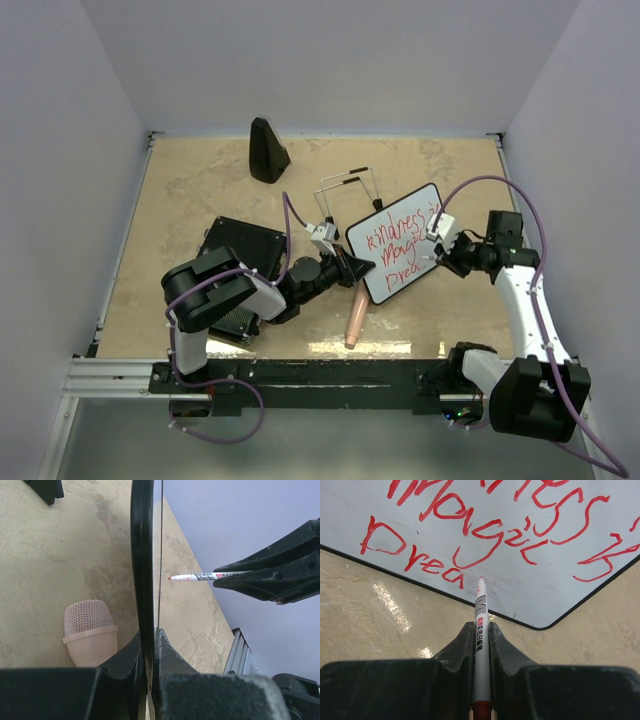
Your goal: Write a sentence on the whiteboard
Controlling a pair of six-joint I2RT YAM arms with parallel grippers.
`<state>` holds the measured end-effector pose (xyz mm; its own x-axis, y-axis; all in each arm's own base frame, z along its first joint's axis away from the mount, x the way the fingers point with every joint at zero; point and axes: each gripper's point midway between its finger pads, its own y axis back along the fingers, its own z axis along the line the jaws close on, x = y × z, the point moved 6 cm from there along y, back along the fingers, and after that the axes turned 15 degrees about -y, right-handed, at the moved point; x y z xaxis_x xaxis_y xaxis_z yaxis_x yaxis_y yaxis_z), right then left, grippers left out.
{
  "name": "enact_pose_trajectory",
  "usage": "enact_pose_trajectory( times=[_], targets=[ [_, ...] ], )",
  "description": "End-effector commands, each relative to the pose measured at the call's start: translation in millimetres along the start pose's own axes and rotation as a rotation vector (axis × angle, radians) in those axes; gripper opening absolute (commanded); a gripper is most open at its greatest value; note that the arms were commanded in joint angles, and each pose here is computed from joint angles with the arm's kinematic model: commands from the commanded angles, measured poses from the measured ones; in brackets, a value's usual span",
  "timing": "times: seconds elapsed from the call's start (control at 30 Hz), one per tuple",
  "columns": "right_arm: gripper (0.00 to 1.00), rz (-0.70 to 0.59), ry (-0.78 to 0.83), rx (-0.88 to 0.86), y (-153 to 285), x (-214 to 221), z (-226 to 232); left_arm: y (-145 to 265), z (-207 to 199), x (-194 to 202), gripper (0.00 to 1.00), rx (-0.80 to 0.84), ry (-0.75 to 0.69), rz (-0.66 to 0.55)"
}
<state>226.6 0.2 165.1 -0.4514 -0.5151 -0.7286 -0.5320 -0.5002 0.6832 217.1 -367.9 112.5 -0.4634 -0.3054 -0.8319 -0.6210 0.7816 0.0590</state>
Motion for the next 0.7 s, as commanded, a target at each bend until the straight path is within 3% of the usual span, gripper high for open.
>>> enact_pose_trajectory(
  times=[0.0, 0.67],
  targets=[
    [0.00, -0.008, 0.019, -0.060, -4.1, 2.5, 3.9, 1.4, -17.3, -23.1, 0.00, 0.079, -0.022, -0.096],
    [0.00, 0.030, -0.001, -0.053, -17.3, 13.5, -4.7, 0.4, -18.0, -23.8, 0.00, 0.083, -0.022, -0.099]
  ],
)
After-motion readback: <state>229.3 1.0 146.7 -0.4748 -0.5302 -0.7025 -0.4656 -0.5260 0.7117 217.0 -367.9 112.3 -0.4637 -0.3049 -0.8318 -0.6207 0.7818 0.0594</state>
